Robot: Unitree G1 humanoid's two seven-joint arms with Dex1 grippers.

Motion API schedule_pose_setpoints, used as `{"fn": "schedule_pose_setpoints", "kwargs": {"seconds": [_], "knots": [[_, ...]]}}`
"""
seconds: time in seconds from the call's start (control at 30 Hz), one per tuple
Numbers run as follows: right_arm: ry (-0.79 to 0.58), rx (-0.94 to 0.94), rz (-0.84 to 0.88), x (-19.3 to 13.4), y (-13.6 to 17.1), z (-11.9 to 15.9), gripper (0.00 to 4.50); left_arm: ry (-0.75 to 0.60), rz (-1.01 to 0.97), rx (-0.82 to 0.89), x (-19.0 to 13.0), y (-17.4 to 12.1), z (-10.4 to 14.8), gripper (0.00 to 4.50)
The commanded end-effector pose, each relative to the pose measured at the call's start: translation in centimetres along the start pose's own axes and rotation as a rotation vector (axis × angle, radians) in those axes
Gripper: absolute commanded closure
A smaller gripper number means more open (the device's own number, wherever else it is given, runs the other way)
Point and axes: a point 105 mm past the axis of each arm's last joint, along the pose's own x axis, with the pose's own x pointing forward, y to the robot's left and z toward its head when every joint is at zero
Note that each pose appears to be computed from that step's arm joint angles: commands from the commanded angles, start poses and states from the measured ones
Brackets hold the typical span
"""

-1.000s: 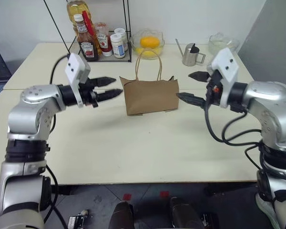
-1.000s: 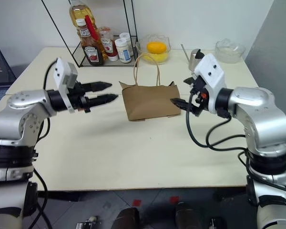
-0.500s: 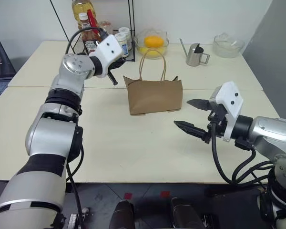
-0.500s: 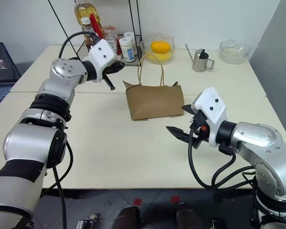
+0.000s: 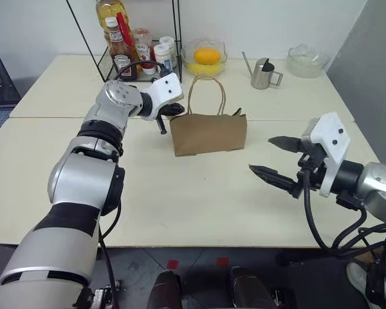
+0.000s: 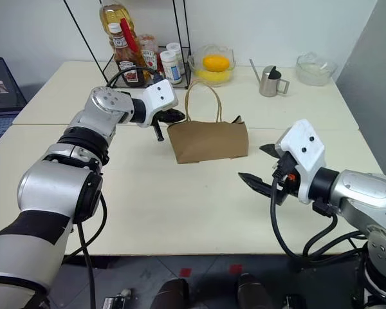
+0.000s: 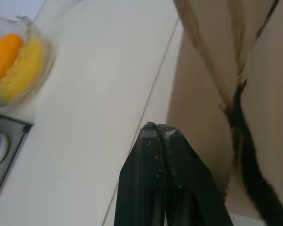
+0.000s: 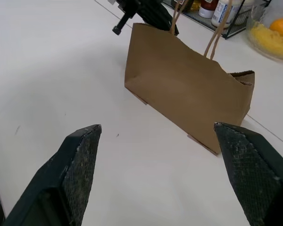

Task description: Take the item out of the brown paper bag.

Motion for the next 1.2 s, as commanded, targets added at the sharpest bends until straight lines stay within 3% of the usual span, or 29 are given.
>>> {"fn": "schedule_pose_setpoints", "kwargs": {"seconds": [0.03,0.37,0.73,0.87,1.0,1.13,1.2], "knots": [[0.008,-0.031,0.017,-1.0,0.5,0.2,0.48,-0.088,-0.097,0.022,-0.9,0.0,2.7,4.46],[0.076,-0.024,0.086,-1.9,1.3,-1.0,0.48,-0.133,-0.447,0.065,-2.1,-3.9,2.6,4.46],[0.098,-0.018,0.112,-1.9,1.8,-1.6,0.48,-0.085,-0.614,0.160,-3.5,-8.3,-0.1,4.46],[0.110,-0.025,0.106,-2.0,1.8,-1.9,0.48,-0.137,-0.614,0.183,-4.0,-8.7,0.8,4.46],[0.108,-0.049,0.086,-2.1,1.8,-2.1,0.48,-0.323,-0.566,0.197,-5.2,-7.8,4.5,4.46],[0.101,-0.042,0.086,-2.2,2.0,-2.4,0.48,-0.359,-0.585,0.218,-6.7,-8.3,5.5,4.46],[0.095,-0.033,0.096,-2.0,2.4,-2.6,0.48,-0.358,-0.610,0.255,-7.0,-9.3,5.3,4.07]]}}
